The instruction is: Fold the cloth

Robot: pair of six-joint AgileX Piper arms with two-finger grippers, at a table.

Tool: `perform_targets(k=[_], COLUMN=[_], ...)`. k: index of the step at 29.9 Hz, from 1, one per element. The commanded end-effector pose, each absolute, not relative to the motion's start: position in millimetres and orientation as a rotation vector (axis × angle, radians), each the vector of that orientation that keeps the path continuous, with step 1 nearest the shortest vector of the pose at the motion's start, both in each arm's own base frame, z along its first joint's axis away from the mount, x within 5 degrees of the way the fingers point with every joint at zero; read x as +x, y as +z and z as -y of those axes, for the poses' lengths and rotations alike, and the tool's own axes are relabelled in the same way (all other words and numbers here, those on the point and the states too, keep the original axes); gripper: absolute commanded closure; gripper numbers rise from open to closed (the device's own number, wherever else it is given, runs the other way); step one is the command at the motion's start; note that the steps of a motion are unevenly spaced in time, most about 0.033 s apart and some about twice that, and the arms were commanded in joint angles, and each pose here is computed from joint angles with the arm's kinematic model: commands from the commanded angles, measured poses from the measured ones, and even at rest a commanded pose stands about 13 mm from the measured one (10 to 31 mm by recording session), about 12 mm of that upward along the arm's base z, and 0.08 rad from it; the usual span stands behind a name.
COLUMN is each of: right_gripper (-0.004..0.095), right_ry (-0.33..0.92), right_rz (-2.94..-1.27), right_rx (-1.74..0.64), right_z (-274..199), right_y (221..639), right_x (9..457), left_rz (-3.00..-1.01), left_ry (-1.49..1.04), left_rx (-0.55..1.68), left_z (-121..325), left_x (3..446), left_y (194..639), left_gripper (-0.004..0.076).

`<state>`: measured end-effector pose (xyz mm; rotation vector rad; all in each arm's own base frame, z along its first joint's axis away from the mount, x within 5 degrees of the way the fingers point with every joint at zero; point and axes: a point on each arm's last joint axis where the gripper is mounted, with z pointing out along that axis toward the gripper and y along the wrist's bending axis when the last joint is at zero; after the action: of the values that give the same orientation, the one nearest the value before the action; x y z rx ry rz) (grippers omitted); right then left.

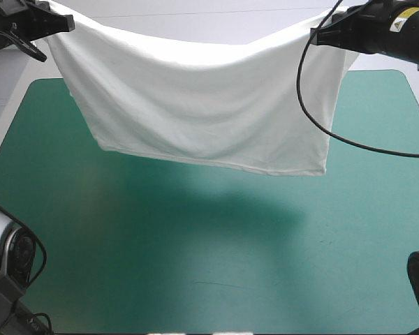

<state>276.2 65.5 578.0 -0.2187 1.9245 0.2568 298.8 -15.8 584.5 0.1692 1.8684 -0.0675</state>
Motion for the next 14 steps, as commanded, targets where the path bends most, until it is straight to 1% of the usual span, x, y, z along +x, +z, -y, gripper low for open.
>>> perform_targets(k=[1, 4, 9, 14], right_gripper=[0.0926, 0.0926, 0.0927, 0.0926], right_ry=[0.267, 0.266, 0.255, 0.220], right_rz=[-1.776, -1.749, -1.653, -1.600], right_rx=[-0.213, -0.210, -0.207, -0.183], right_z=[-66, -70, -76, -71], right_y=[592, 585, 577, 574], right_x=[280, 303, 337, 351], left_rz=[-1.771, -1.767, -1.719, -1.622], left_ry=[-0.067, -0.066, -0.054, -0.029], left_rx=[0.155, 0.171, 0.179, 0.163], left_z=[17, 18, 18, 17], left_x=[298, 319, 350, 356], left_y=[595, 586, 574, 580], left_gripper=[0.0732, 0.0732, 0.0732, 0.0732])
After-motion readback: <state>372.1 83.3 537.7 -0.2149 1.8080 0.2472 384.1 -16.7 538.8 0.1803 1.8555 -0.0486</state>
